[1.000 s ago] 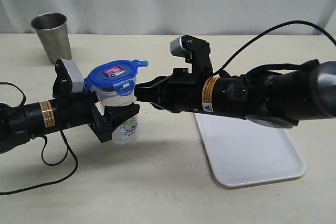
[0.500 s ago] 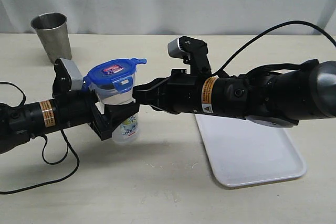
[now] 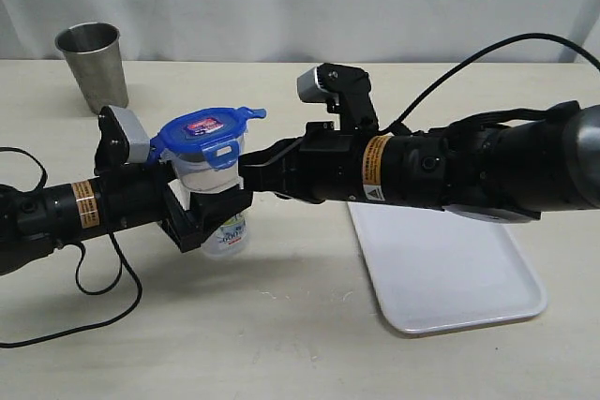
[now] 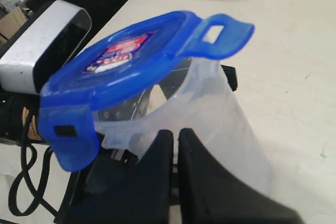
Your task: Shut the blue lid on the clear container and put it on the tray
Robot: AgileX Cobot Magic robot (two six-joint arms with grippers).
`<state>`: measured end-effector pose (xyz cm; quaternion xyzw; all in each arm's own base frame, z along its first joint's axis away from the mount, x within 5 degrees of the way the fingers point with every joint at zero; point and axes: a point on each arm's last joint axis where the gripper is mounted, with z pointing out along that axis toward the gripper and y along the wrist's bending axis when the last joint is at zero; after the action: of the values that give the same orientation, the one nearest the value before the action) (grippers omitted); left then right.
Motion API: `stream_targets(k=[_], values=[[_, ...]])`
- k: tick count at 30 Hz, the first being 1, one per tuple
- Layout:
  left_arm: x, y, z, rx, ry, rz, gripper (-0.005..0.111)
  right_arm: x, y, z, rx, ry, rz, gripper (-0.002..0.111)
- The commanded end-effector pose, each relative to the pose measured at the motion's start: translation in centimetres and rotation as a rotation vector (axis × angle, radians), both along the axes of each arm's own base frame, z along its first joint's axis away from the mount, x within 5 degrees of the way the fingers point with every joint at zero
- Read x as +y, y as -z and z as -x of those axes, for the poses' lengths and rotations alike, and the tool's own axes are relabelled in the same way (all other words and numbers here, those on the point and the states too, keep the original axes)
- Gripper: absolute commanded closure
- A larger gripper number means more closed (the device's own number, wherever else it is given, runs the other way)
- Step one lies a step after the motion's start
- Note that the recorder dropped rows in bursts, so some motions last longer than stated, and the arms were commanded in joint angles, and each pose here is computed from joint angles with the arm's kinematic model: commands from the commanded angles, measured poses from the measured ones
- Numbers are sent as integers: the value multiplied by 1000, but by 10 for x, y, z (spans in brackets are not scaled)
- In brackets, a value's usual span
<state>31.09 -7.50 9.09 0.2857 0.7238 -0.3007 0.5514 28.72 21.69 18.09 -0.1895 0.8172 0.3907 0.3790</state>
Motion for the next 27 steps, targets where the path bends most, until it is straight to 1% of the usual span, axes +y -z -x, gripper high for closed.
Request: stream_targets(k=[1, 5, 12, 19, 21, 25, 27], values=[[-3, 0, 0, 5, 8, 2, 23, -6, -7, -1, -12, 50, 63, 104], [-5, 1, 3, 5, 42, -6, 23, -9, -14, 1, -30, 60, 71, 104], [-4, 1, 3, 6, 41, -8, 22, -10, -20, 2, -48, 57, 74, 104], [-4, 2, 3, 18, 41, -12, 5, -11, -21, 3, -57, 49, 87, 104], [-4, 3, 3, 26, 39, -23, 3, -11, -21, 3, -57, 49, 87, 104], [-3, 6, 3, 46, 37, -46, 3, -12, -19, 3, -62, 45, 115, 104], [-4, 5, 3, 38, 42, -35, 3, -13, -17, 4, -58, 43, 119, 104]])
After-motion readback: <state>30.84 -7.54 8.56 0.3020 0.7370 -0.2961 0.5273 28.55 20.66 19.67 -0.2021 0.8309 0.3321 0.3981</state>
